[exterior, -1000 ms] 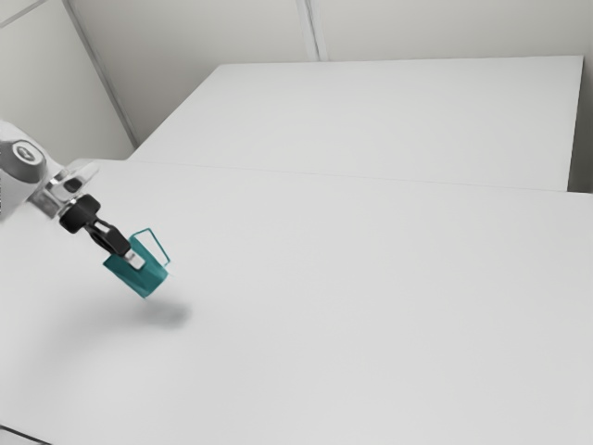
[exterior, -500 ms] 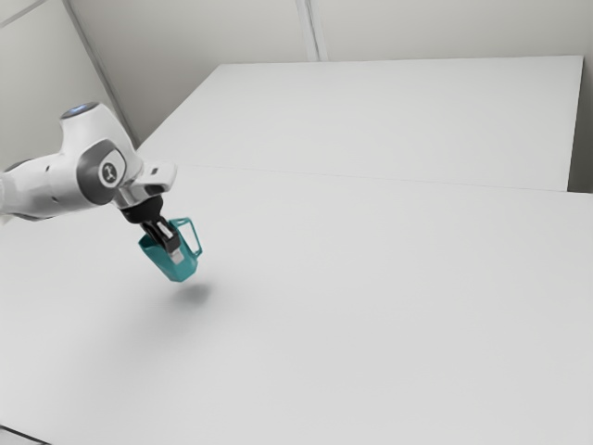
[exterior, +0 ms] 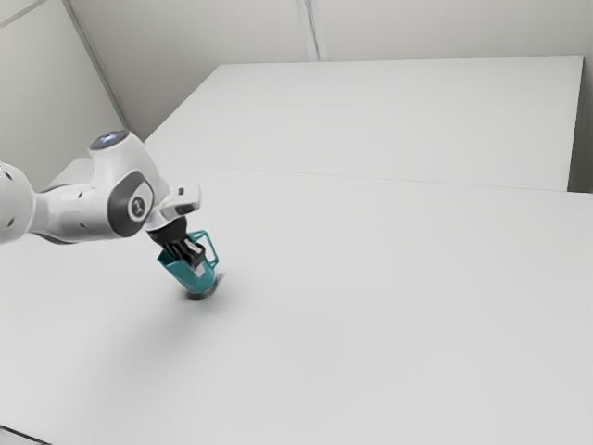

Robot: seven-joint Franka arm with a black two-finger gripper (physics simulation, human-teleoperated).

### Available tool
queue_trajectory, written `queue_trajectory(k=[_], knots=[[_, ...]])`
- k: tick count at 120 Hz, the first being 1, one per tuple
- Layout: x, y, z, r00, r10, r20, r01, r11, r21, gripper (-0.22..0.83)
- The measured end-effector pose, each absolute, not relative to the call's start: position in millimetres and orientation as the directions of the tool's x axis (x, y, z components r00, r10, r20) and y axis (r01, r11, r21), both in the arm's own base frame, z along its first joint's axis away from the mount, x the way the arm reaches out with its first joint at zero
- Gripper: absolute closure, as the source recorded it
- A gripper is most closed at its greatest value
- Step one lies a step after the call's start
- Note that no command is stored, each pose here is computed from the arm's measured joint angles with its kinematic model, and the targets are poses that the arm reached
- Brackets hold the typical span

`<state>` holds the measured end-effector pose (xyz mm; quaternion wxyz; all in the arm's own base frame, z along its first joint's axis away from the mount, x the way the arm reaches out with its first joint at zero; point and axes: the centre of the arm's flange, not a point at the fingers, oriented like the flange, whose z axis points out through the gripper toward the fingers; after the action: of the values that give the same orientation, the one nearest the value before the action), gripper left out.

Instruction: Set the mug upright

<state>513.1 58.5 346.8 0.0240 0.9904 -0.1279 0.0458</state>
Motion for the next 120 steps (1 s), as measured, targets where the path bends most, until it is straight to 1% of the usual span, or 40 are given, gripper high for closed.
queue_trajectory(k=[20, 27, 34, 40, 52, 61, 72, 85, 95, 107, 120], knots=[[516, 53, 337, 0.972, -0.217, 0.09, -0.221, -0.975, 0.039, 0.78], [517, 53, 335, 0.975, -0.204, 0.089, -0.208, -0.977, 0.041, 0.75], [517, 55, 333, 0.978, -0.19, 0.09, -0.194, -0.98, 0.045, 0.71], [517, 58, 334, 0.98, -0.177, 0.092, -0.182, -0.982, 0.047, 0.63], [517, 65, 337, 0.983, -0.153, 0.1, -0.158, -0.986, 0.048, 0.41], [516, 70, 342, 0.984, -0.139, 0.109, -0.145, -0.988, 0.048, 0.29], [515, 74, 355, 0.984, -0.127, 0.126, -0.133, -0.99, 0.047, 0.19], [513, 76, 381, 0.981, -0.12, 0.154, -0.128, -0.991, 0.046, 0.11], [517, 64, 402, 0.975, -0.141, 0.171, -0.151, -0.987, 0.046, 0.08], [529, 45, 433, 0.966, -0.18, 0.183, -0.192, -0.98, 0.047, 0.05], [545, 44, 469, 0.965, -0.188, 0.185, -0.201, -0.978, 0.053, 0.03]])
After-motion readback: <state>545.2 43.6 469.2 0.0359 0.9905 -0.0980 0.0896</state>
